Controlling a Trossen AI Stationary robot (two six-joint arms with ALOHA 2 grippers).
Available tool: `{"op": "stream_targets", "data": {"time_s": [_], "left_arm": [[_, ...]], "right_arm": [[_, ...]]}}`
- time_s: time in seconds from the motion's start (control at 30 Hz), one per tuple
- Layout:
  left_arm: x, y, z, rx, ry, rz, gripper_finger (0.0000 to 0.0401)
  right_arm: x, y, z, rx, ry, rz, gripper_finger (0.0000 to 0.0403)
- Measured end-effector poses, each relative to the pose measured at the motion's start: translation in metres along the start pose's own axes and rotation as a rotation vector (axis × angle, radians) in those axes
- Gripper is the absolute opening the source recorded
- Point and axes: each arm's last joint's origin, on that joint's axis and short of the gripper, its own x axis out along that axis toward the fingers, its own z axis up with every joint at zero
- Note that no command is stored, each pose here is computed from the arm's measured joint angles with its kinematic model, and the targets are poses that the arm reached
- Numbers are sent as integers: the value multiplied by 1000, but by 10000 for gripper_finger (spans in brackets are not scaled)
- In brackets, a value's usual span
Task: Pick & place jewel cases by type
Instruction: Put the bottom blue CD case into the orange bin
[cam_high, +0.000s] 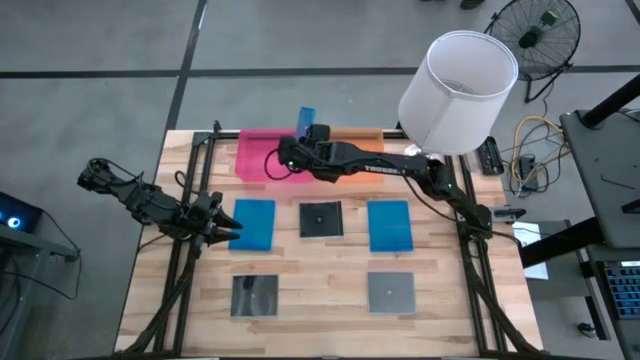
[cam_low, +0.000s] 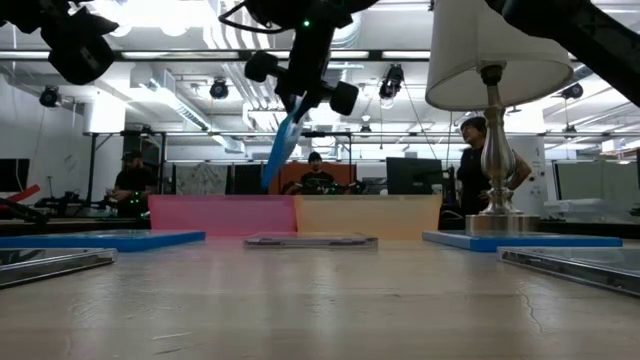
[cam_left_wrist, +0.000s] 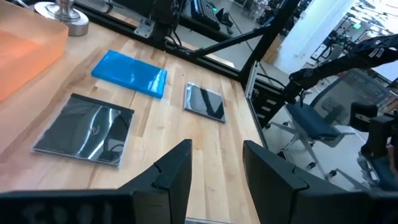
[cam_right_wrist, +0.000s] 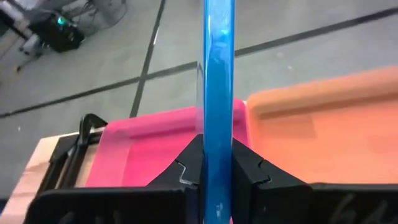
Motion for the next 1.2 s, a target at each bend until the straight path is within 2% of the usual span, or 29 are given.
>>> {"op": "stream_targets", "data": {"time_s": [0.17, 0.37, 0.5, 0.63, 0.8, 1.0, 1.1, 1.2], "left_arm": [[0, 0, -1, 6, 7, 3, 126], [0, 2, -4, 6, 42, 3, 126], [0, 2, -4, 10, 50, 0, 126], [0, 2, -4, 9, 49, -2, 126], [0, 0, -4, 2, 67, -42, 126], [-1, 0, -5, 1, 81, -62, 126], [-1, 0, -5, 1, 81, -62, 126], [-1, 0, -5, 13, 83, -61, 126]], "right_arm": [[-20, -7, -12, 149, -40, -49, 29], [-41, -31, -24, 372, -138, -183, 29], [-40, -39, -26, 388, -169, -211, 29], [-34, -36, -24, 439, -231, -167, 29], [-27, -36, -17, 445, -308, -144, 29], [-32, -41, -17, 344, -328, -170, 29], [-38, -43, -14, 174, -329, -196, 29], [-45, -42, -8, -55, -301, -225, 29]]}}
